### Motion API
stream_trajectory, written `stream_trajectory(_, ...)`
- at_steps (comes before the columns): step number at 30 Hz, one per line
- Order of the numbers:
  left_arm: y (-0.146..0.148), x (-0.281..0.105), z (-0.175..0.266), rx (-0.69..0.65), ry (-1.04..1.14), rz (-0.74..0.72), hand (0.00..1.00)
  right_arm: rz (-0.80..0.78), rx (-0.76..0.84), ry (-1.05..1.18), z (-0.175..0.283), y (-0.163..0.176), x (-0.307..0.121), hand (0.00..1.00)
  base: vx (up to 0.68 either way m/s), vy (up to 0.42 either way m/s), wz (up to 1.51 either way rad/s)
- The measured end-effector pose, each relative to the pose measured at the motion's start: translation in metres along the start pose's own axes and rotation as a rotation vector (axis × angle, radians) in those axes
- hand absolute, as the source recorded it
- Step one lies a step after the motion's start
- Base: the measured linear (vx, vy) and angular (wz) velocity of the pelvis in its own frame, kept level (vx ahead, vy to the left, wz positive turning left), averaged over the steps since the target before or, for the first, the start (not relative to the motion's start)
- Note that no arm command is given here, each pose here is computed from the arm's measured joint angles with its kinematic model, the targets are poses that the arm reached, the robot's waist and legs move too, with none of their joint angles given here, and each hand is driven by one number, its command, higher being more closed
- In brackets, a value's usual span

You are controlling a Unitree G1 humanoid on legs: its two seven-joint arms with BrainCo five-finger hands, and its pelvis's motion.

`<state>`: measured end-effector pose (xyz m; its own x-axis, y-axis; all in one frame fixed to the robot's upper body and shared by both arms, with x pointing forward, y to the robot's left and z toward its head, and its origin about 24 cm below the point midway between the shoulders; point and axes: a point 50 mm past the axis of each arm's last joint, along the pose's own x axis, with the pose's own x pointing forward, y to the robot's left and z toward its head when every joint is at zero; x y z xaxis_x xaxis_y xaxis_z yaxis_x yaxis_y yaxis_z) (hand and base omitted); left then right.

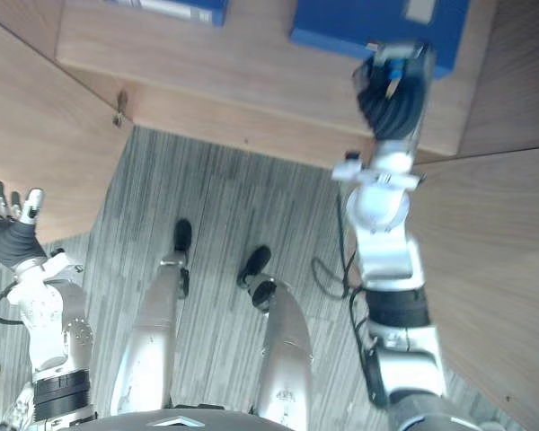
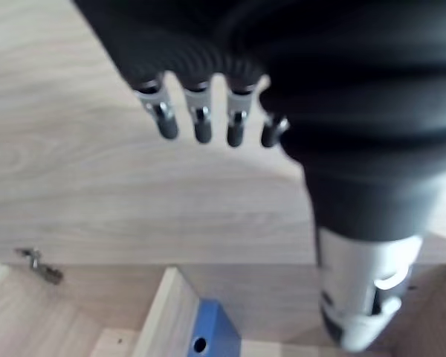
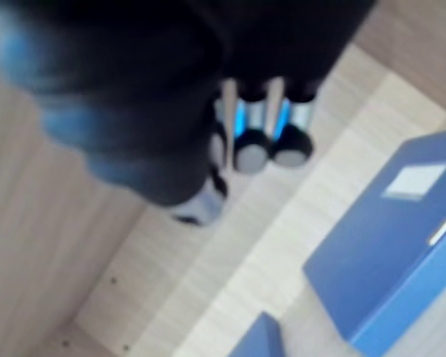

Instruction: Walk over to the cabinet, pick up the folder, carry it to the office cabinet, place the folder inside the office cabinet, then close the office cabinet door

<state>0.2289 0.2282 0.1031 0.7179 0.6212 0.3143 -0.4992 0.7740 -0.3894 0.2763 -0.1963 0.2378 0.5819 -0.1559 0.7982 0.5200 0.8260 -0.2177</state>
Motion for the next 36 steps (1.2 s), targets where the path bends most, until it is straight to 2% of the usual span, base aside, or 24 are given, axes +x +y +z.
stream_trajectory(7,0.018,-0.039,-0.050,0.169,0.283,-0.078,0.00,0.218,0.097,0.294,-0.023,0.034,-0.099,1.00,0.08,-0.010,-0.20)
stream_trajectory(11,0.024,-0.062,-0.082,0.254,0.461,-0.132,0.00,0.319,0.119,0.540,-0.046,0.046,-0.156,1.00,0.07,0.007,-0.20)
stream_trajectory(12,0.027,-0.068,-0.090,0.286,0.504,-0.148,0.00,0.337,0.109,0.623,-0.055,0.048,-0.172,0.00,0.06,0.022,-0.27)
stream_trajectory(18,0.052,-0.097,-0.123,0.450,0.711,-0.220,0.00,0.422,0.040,1.038,-0.094,0.045,-0.260,0.00,0.04,0.029,-0.32)
stream_trajectory(23,0.073,-0.113,-0.141,0.554,0.852,-0.246,0.00,0.450,-0.024,1.249,-0.110,0.035,-0.305,0.00,-0.01,0.021,-0.18)
stream_trajectory(30,0.103,-0.147,-0.156,0.650,1.047,-0.227,0.00,0.469,-0.081,1.457,-0.118,0.021,-0.347,0.00,-0.05,0.035,-0.14)
stream_trajectory(36,0.119,-0.168,-0.161,0.695,1.164,-0.199,0.00,0.418,-0.083,1.562,-0.120,0.012,-0.362,0.00,-0.07,0.048,-0.19)
